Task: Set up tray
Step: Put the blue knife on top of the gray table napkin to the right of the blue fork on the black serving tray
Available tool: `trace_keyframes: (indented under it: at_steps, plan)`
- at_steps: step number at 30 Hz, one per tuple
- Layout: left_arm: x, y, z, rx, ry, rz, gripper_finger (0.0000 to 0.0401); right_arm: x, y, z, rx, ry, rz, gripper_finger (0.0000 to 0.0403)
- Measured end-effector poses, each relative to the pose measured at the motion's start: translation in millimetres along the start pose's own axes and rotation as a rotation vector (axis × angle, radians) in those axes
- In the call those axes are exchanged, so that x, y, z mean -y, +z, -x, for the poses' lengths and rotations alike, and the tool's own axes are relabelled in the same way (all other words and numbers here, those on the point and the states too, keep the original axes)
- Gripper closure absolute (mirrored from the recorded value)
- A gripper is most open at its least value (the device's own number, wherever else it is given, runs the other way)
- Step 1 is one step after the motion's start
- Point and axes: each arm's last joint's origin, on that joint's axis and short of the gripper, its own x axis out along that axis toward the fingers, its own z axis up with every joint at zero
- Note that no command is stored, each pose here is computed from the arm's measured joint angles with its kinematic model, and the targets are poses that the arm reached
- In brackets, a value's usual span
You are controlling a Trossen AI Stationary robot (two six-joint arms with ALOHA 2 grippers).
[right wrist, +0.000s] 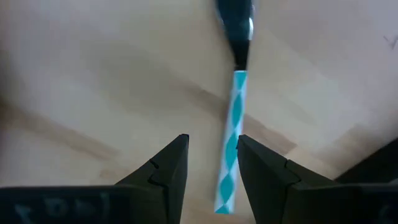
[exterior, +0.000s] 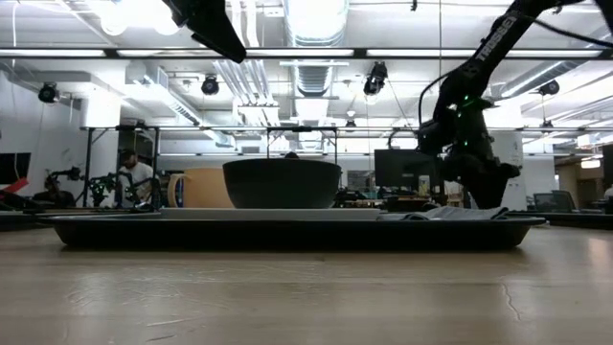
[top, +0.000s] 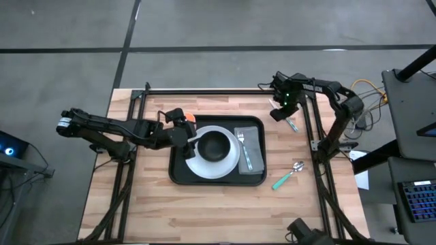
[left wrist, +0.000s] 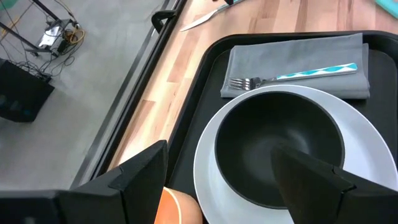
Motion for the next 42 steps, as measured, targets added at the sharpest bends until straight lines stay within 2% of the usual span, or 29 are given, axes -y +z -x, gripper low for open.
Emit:
trace_keyframes:
  at_steps: [4,6,13,26,32,36,42]
  plan:
    - [0.0,0.0,0.0,0.000,0.000,0.000,0.0139,3.7,9.7,-7.1,-0.051,-0.131,0.027,0.0275]
    - [0.0,0.0,0.0,0.000,0.000,0.000,0.0139,4.2,13.8,-5.8,-0.064,-0.158,0.028,0.0275]
    - [0.0,0.0,0.0,0.000,0.000,-0.001,0.0139,-0.4,24.3,0.9,-0.041,-0.033,0.048,0.0275]
    - [0.2,0.0,0.1,0.000,0.000,-0.001,0.0139,2.2,22.5,-9.2,-0.048,-0.029,0.072,0.0275]
    - [0.1,0.0,0.1,0.000,0.000,-0.001,0.0139,3.9,24.9,-22.8,-0.097,-0.027,0.075,0.0277]
    - [0.1,-0.1,0.1,0.000,0.001,-0.001,0.0139,3.7,28.1,-27.4,-0.136,-0.024,0.076,0.0299]
    - [-0.9,0.5,0.0,0.008,0.032,0.024,0.0139,3.0,28.1,-24.5,-0.131,-0.017,0.054,0.0379]
